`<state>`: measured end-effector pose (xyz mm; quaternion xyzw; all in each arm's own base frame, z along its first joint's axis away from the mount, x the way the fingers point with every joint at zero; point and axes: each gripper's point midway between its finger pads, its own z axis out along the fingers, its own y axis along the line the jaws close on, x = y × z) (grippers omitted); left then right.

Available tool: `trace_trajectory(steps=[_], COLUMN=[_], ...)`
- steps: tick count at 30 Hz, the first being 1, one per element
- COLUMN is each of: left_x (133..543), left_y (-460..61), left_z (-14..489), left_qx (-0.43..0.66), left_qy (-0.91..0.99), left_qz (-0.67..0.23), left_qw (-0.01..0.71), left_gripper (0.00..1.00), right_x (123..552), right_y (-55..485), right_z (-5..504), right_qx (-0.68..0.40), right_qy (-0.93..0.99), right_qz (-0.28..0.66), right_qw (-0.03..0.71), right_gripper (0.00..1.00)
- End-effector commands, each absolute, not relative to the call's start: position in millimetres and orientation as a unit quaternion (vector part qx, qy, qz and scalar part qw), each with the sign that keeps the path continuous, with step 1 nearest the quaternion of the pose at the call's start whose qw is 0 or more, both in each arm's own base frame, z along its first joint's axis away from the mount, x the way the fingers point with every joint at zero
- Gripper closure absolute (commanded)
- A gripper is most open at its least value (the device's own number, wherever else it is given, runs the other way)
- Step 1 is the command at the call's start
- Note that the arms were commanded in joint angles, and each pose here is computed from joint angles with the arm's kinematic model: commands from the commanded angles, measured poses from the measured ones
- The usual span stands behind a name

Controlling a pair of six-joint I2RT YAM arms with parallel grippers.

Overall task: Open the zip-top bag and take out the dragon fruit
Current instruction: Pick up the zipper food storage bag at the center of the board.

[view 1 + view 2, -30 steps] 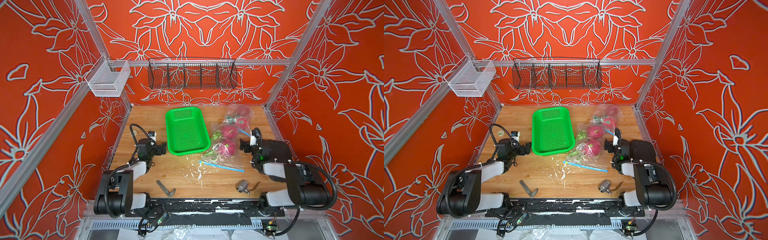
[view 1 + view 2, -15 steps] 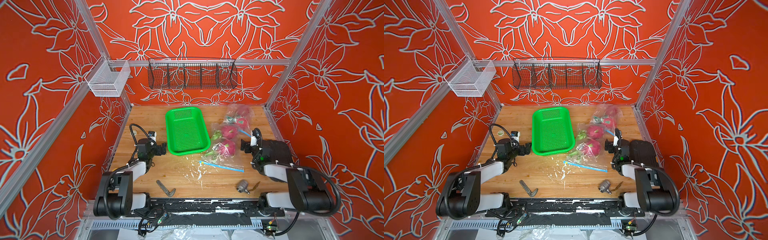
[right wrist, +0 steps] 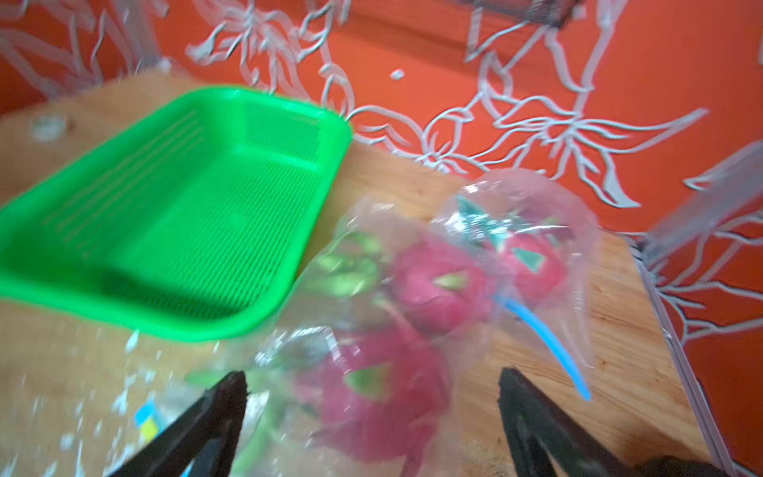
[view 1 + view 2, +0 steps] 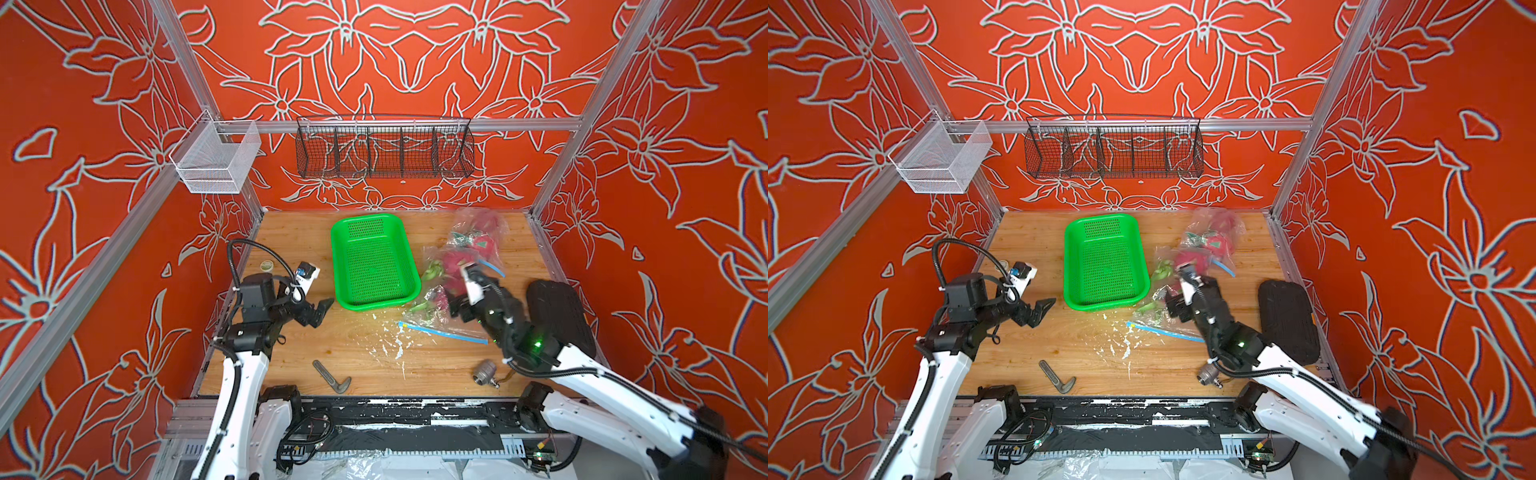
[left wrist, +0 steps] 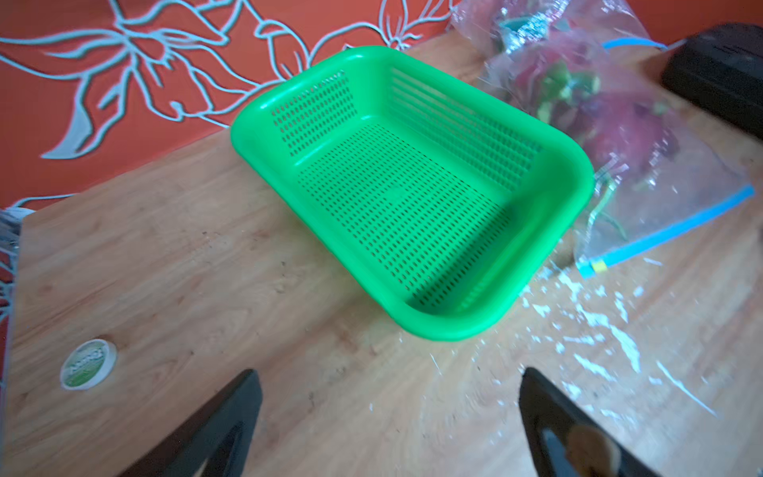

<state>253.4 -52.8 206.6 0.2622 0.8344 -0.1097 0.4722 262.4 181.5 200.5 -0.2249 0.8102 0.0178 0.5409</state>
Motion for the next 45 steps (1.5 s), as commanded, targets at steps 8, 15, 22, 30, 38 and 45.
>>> trace_trajectory(steps=[8,15,22,30,38,45], left_x=[228.9,215.7,209.0,212.4,202.4,164.7], left_y=[-72.7,-82.8,-89.2,-91.9,-110.9,-143.7], left_z=[188.9,191.2,192.6,195.9,218.7,232.0], left_qx=[0.299,0.315,0.324,0.321,0.344,0.405], left_qy=[0.845,0.833,0.825,0.819,0.772,0.763], left_qz=[-0.186,-0.213,-0.23,-0.242,-0.276,-0.313], left_qw=[0.402,0.401,0.403,0.41,0.458,0.395], left_gripper=[0.03,0.03,0.03,0.03,0.01,0.06], right_x=[211.0,229.5,263.8,287.4,270.6,255.1], right_y=[249.5,277.3,273.7,263.7,246.8,230.9], right_z=[115.7,76.9,69.6,86.2,137.6,175.4], right_qx=[-0.499,-0.536,-0.501,-0.445,-0.4,-0.38], right_qy=[0.708,0.647,0.654,0.673,0.727,0.749], right_qz=[-0.285,-0.372,-0.393,-0.403,-0.286,-0.222], right_qw=[0.41,0.394,0.41,0.432,0.48,0.495], right_gripper=[0.03,0.03,0.14,0.45,0.84,1.0])
